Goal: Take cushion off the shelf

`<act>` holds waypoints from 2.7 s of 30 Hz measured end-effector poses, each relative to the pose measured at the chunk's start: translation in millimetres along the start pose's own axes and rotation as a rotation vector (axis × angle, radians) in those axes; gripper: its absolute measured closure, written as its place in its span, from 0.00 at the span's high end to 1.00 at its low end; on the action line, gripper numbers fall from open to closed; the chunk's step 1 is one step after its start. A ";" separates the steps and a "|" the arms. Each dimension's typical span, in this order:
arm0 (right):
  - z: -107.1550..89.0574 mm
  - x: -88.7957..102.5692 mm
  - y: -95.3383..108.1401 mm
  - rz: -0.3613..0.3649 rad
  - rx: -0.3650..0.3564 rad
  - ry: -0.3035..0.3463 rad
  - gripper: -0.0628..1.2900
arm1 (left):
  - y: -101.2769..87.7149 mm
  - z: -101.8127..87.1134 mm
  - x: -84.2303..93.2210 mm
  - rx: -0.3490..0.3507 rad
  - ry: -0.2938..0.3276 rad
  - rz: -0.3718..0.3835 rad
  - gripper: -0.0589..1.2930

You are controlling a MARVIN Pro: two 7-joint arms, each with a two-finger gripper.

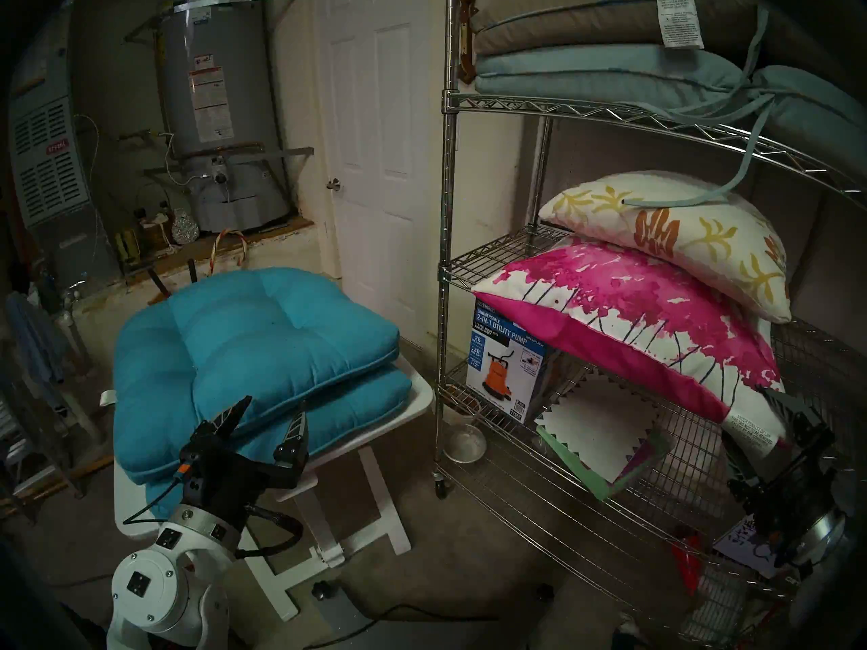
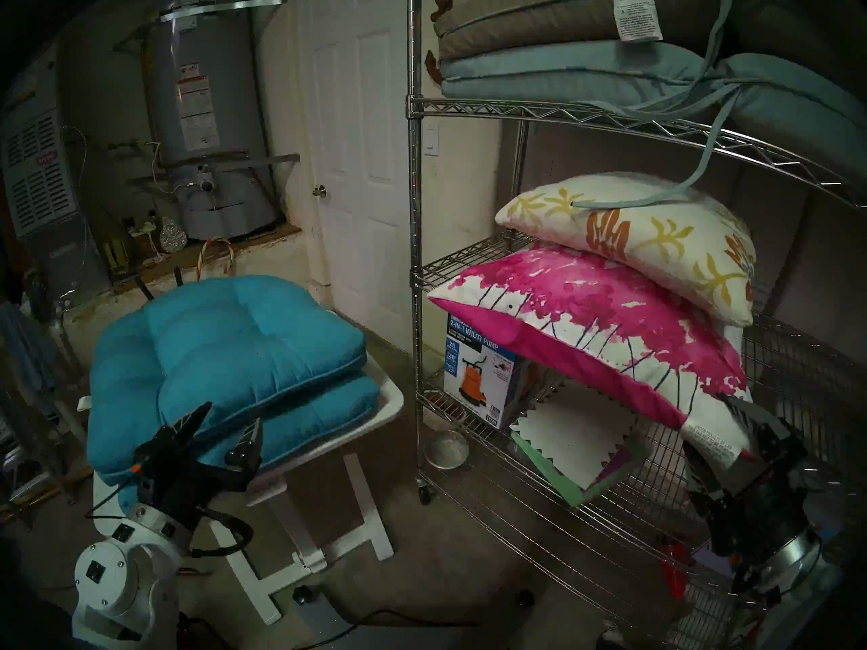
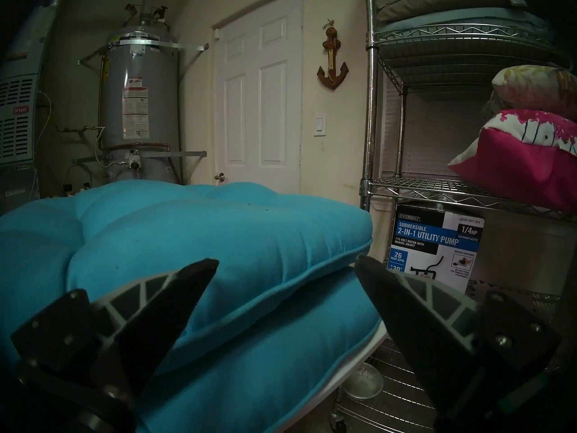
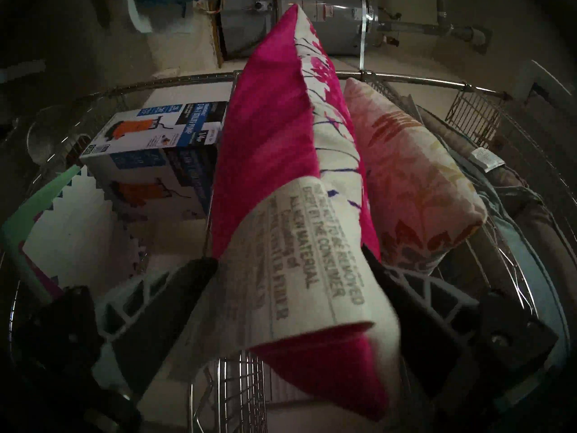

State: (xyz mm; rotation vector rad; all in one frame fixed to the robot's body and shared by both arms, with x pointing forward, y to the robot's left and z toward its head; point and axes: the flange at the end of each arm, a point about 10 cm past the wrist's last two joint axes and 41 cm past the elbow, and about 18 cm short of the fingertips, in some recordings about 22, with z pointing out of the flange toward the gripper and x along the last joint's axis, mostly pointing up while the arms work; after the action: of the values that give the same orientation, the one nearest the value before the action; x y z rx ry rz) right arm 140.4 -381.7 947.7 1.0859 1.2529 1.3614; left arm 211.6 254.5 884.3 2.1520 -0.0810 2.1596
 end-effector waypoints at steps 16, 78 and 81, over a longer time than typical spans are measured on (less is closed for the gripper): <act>5.7 1.5 2.6 -0.016 -0.018 0.027 0.96 | 0.0 0.0 0.1 0.000 0.000 0.000 0.98; 5.9 2.0 3.5 -0.006 -0.035 0.030 0.96 | 63.2 86.7 111.3 -0.194 0.393 0.730 0.98; 5.9 2.0 3.5 -0.005 -0.035 0.030 0.96 | 72.4 91.8 116.8 -0.205 0.407 0.746 0.98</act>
State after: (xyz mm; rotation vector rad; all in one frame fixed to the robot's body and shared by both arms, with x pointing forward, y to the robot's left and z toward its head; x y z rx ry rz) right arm 145.7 -378.9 951.6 1.0407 1.2486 1.3953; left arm 295.3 176.4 1003.5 1.6756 -1.1737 2.7409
